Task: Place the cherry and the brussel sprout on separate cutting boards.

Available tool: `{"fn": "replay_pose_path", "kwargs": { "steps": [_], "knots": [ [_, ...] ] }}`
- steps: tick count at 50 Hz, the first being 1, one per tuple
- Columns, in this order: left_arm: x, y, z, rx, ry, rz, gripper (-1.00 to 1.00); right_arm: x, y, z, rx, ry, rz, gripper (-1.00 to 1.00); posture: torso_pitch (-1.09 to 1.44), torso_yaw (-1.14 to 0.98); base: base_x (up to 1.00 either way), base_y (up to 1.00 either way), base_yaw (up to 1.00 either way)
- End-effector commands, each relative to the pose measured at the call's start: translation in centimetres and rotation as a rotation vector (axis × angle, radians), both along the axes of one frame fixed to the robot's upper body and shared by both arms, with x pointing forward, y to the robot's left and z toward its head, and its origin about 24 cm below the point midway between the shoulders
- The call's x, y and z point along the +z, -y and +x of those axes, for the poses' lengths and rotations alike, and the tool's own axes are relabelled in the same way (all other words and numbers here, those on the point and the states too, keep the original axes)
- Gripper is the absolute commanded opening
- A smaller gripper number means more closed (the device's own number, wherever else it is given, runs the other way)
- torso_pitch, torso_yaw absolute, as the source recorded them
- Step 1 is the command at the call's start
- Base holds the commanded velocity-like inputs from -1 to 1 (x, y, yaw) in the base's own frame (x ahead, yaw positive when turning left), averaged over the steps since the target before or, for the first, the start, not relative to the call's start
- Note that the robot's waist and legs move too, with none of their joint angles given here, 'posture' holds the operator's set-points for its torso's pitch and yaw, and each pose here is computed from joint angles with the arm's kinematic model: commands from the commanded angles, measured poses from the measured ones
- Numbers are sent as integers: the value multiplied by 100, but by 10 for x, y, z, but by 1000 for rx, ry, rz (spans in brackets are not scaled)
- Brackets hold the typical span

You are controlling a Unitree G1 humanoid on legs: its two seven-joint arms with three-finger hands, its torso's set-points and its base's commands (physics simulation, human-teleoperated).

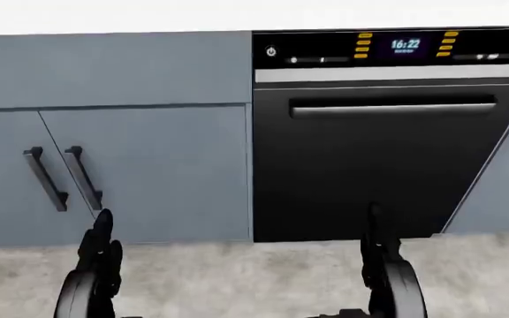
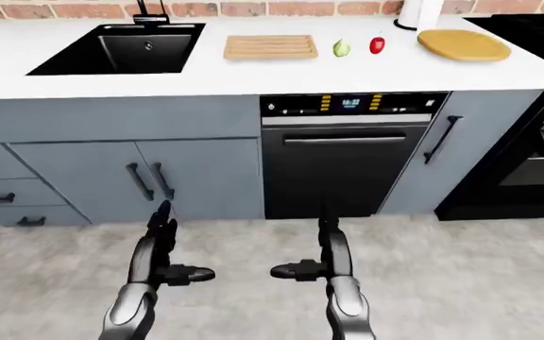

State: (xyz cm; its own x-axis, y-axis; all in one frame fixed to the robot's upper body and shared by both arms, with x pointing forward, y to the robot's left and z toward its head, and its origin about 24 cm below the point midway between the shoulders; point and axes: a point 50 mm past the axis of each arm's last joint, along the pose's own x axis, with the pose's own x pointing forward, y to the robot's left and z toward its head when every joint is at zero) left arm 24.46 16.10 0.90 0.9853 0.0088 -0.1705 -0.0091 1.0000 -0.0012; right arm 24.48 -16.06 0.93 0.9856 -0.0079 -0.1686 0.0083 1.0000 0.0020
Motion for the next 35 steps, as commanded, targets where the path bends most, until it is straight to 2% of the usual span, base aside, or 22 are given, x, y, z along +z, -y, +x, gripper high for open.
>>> {"fn": "replay_pose_path", "kwargs": {
  "steps": [1, 8, 9, 10, 11, 12, 16, 21, 23, 28, 29, 31, 35],
  "knots": [
    [52, 2, 9, -15, 196, 26, 100, 63, -3, 9, 24, 209, -31, 100, 0, 0, 0, 0, 0],
    [87, 0, 9, -34, 239, 74, 100, 107, -7, 12, 30, 306, -46, 100, 0, 0, 0, 0, 0],
    [95, -2, 9, -31, 251, 95, 100, 117, -7, 13, 30, 318, -43, 100, 0, 0, 0, 0, 0],
    [98, -3, 9, -31, 253, 99, 100, 118, -7, 14, 27, 314, -46, 100, 0, 0, 0, 0, 0],
    [106, -5, 9, -28, 266, 96, 100, 131, -7, 16, 25, 349, -56, 100, 0, 0, 0, 0, 0],
    [113, -6, 9, -26, 274, 109, 100, 141, -7, 16, 23, 352, -54, 100, 0, 0, 0, 0, 0],
    [137, -8, 13, -32, 308, 127, 100, 163, -5, 18, 28, 406, -74, 100, 0, 0, 0, 0, 0],
    [184, -8, 23, -39, 379, 164, 100, 199, -3, 19, 33, 471, -81, 100, 0, 0, 0, 0, 0],
    [194, -9, 25, -39, 390, 182, 100, 211, 0, 21, 35, 485, -90, 100, 0, 0, 0, 0, 0],
    [219, -11, 27, -41, 430, 206, 100, 225, 5, 25, 33, 512, -114, 100, 0, 0, 0, 0, 0],
    [225, -9, 27, -51, 444, 228, 100, 233, 6, 25, 31, 524, -113, 100, 0, 0, 0, 0, 0],
    [234, -5, 25, -53, 463, 227, 100, 238, 7, 22, 29, 539, -109, 100, 0, 0, 0, 0, 0],
    [235, -7, 20, -50, 466, 232, 100, 240, 9, 19, 20, 552, -98, 100, 0, 0, 37, -17, 0]
  ]
}}
